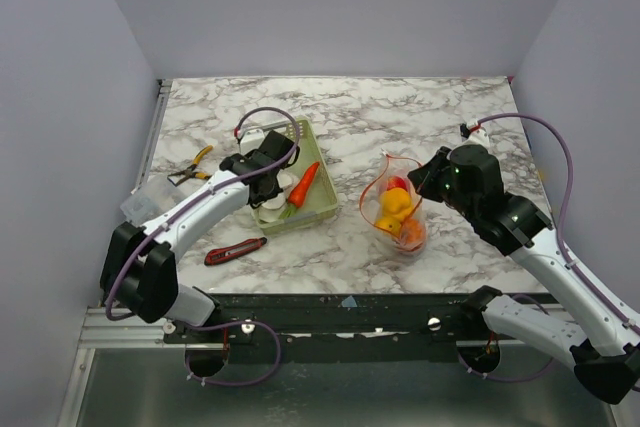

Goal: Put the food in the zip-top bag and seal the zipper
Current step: Pick up the fake vegetable from the bin, then place the fake vegetable in the zipper food storage bag.

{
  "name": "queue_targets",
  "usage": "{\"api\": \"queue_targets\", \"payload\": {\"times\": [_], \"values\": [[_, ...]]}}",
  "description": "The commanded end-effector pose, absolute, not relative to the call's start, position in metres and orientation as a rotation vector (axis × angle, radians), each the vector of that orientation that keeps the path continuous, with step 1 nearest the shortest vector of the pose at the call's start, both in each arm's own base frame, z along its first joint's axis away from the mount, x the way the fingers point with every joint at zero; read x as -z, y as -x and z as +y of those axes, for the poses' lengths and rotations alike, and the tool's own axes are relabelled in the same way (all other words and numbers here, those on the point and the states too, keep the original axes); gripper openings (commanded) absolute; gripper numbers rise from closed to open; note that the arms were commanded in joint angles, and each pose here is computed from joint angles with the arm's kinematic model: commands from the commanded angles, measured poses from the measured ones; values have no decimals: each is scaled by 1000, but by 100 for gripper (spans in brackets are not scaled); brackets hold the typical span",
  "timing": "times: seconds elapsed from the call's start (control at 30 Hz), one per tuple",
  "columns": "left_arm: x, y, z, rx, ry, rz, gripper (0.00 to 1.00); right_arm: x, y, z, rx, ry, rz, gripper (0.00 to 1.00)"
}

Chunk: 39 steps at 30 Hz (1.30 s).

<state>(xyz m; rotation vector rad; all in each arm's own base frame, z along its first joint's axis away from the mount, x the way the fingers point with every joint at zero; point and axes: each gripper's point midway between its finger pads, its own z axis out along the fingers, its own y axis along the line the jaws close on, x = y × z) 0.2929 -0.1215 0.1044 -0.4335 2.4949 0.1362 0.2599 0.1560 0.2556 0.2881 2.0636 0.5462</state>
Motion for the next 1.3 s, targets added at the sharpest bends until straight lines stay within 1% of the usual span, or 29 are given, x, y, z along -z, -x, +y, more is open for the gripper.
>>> {"api": "queue_targets", "payload": {"times": [0.0, 0.1, 0.17, 0.27, 0.37, 0.5, 0.57, 0.67, 0.8, 0.9, 1.07, 1.27], "values": [[-158, -300, -130, -22, 381, 2394, 0, -262, -263, 163, -585, -283, 2038, 1], [-176, -299, -130, 5, 336, 2369, 0, -261, -264, 165, -587, -280, 2042, 0], [-191, -299, -140, 81, 210, 2341, 0, -261, -265, 165, -582, -282, 2042, 0], [-222, -292, -182, 375, -118, 2249, 0, -260, -265, 166, -587, -279, 2045, 1], [-267, -265, -224, 700, -427, 2057, 0, -262, -265, 168, -596, -272, 2042, 1], [-314, -219, -263, 1029, -680, 1849, 0, -266, -266, 166, -594, -283, 2028, 1], [-323, -199, -278, 1116, -778, 1804, 0, -269, -266, 163, -597, -296, 2011, 1], [-313, -185, -292, 1074, -887, 1814, 0, -279, -265, 160, -606, -304, 1976, 0], [-282, -183, -299, 835, -1034, 1888, 0, -284, -263, 161, -629, -305, 1962, 1], [-268, -194, -292, 635, -1080, 1901, 0, -284, -262, 161, -635, -302, 1963, 1], [-264, -218, -267, 366, -1100, 1892, 0, -281, -260, 161, -635, -304, 1970, 1], [-266, -230, -255, 201, -1123, 1897, 0, -280, -263, 164, -635, -288, 1976, 1]]}}
